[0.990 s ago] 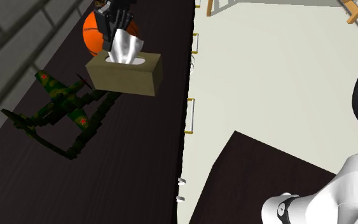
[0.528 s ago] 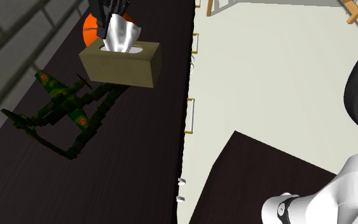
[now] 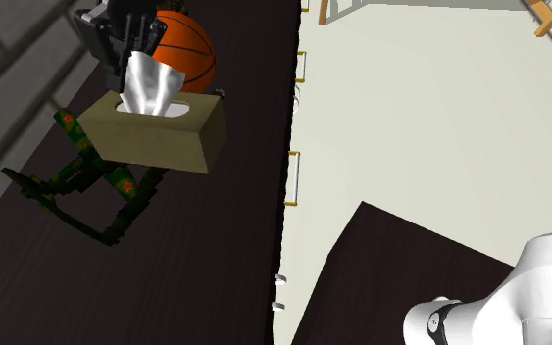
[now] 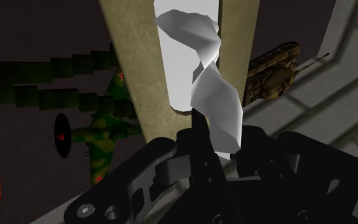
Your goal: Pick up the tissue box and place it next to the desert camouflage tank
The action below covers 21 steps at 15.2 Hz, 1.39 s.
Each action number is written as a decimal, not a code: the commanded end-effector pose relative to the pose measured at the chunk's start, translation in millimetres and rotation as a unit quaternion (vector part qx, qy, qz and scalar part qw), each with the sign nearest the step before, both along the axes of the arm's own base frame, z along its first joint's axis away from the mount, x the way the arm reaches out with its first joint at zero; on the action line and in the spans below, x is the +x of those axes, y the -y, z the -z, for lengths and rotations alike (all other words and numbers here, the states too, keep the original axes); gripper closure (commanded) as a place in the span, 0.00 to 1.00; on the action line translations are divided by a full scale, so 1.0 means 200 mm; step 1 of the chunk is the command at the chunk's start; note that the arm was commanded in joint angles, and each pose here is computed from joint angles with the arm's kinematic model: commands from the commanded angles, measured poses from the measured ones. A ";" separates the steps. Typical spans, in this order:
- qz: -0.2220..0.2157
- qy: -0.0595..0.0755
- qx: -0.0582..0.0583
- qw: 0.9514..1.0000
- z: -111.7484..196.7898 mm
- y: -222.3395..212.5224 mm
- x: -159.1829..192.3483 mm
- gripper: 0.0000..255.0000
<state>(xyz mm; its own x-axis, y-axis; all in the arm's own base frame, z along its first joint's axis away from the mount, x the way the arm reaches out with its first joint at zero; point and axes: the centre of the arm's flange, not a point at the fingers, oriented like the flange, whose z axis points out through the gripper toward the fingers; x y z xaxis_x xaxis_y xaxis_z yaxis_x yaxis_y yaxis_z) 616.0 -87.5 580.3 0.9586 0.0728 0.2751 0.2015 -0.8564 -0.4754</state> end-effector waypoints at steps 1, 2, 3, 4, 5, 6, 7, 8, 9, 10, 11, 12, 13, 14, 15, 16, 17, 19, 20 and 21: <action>0.000 0.000 0.000 1.000 0.01 -0.15 -0.03 1.00; 0.000 0.000 0.000 1.000 0.01 -0.22 -0.04 1.00; 0.000 0.000 0.000 1.000 0.01 -0.28 -0.04 1.00; 0.000 0.000 0.000 1.000 0.01 -0.35 -0.05 1.00; 0.000 0.000 0.000 1.000 0.01 -0.41 -0.06 1.00; 0.000 0.000 0.000 1.000 0.00 -0.48 -0.06 1.00; 0.000 0.000 0.000 1.000 0.00 -0.54 -0.07 1.00; 0.000 0.000 0.000 1.000 0.00 -0.61 -0.08 1.00; 0.000 0.000 0.000 1.000 0.00 -0.68 -0.08 1.00; 0.000 0.000 0.000 1.000 0.00 -0.74 -0.09 1.00; 0.000 0.000 0.000 1.000 0.00 -0.81 -0.09 1.00; 0.000 0.000 0.000 1.000 0.00 -0.87 -0.10 1.00; 0.000 0.000 0.000 1.000 0.00 -0.94 -0.11 1.00; 0.000 0.000 0.000 1.000 0.00 -1.00 -0.11 1.00; 0.000 0.000 0.000 1.000 0.00 -1.07 -0.12 1.00; 0.000 0.000 0.000 1.000 0.00 -1.14 -0.13 1.00; 0.000 0.000 0.000 1.000 0.00 -1.20 -0.13 1.00; 0.000 0.000 0.000 1.000 0.00 -1.33 -0.15 1.00; 0.000 0.000 0.000 1.000 0.00 -1.40 -0.15 1.00; 0.000 0.000 0.000 1.000 0.00 -1.46 -0.16 1.00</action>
